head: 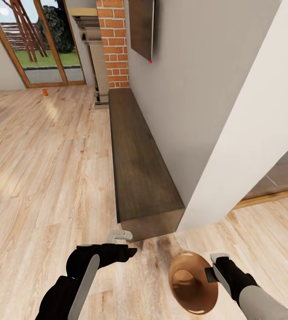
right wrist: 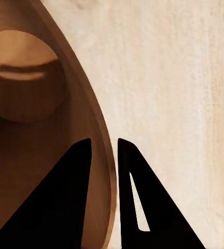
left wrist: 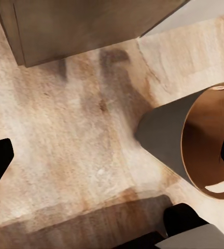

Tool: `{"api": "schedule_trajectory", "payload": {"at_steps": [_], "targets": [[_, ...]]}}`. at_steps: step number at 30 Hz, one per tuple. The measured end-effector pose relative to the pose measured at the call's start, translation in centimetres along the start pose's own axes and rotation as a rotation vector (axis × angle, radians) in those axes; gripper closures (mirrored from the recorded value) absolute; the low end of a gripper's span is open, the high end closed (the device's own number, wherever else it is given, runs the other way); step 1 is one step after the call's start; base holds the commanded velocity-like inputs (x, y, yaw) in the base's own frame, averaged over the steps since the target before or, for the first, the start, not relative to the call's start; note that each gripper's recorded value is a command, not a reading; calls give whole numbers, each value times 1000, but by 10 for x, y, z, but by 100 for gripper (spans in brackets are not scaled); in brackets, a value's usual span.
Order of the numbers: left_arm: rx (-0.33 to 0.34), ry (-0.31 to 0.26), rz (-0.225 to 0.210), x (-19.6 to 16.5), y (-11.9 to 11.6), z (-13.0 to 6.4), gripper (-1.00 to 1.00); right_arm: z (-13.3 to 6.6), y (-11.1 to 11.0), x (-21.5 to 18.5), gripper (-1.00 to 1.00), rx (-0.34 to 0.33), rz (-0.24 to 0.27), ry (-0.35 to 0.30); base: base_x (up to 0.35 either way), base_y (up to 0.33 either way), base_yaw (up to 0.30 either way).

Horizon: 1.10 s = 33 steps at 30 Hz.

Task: Put the three can of soda from the living room inside the tash can in the kitchen.

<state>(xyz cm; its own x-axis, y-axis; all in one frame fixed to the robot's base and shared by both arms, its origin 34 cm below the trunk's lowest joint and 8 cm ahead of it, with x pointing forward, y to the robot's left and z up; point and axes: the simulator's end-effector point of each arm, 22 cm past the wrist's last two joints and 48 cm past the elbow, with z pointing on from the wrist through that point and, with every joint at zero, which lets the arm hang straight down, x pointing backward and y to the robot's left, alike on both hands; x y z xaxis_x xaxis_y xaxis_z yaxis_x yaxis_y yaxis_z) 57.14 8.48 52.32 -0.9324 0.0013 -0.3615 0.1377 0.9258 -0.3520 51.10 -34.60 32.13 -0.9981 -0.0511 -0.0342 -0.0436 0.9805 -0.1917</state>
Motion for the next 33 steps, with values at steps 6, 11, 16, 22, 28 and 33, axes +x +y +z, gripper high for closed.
{"api": "schedule_trajectory", "payload": {"at_steps": [6, 11, 16, 22, 28, 33], "targets": [[-1, 3, 6, -5, -5, -9, -100, -22, -7, -18, 100, 4, 5, 0, 0, 0, 0], [-5, 6, 7, -9, -8, -17, -100, -48, -12, -40, 100, 7, 9, 9, 0, 0, 0], [-8, 10, 7, -13, -11, -24, -100, -79, -19, -49, 100, 13, 5, 69, 0, 0, 0], [-10, 35, 1, -11, -13, -28, -100, -97, -24, -49, 100, 20, 0, 102, 0, 0, 0], [-12, 43, -1, -14, -16, -36, -100, -110, -21, -51, 100, 15, -15, 106, 0, 0, 0], [-12, 56, -4, -14, -19, -41, -100, -120, -17, -53, 100, 29, -72, 103, 0, 0, 0]]}}
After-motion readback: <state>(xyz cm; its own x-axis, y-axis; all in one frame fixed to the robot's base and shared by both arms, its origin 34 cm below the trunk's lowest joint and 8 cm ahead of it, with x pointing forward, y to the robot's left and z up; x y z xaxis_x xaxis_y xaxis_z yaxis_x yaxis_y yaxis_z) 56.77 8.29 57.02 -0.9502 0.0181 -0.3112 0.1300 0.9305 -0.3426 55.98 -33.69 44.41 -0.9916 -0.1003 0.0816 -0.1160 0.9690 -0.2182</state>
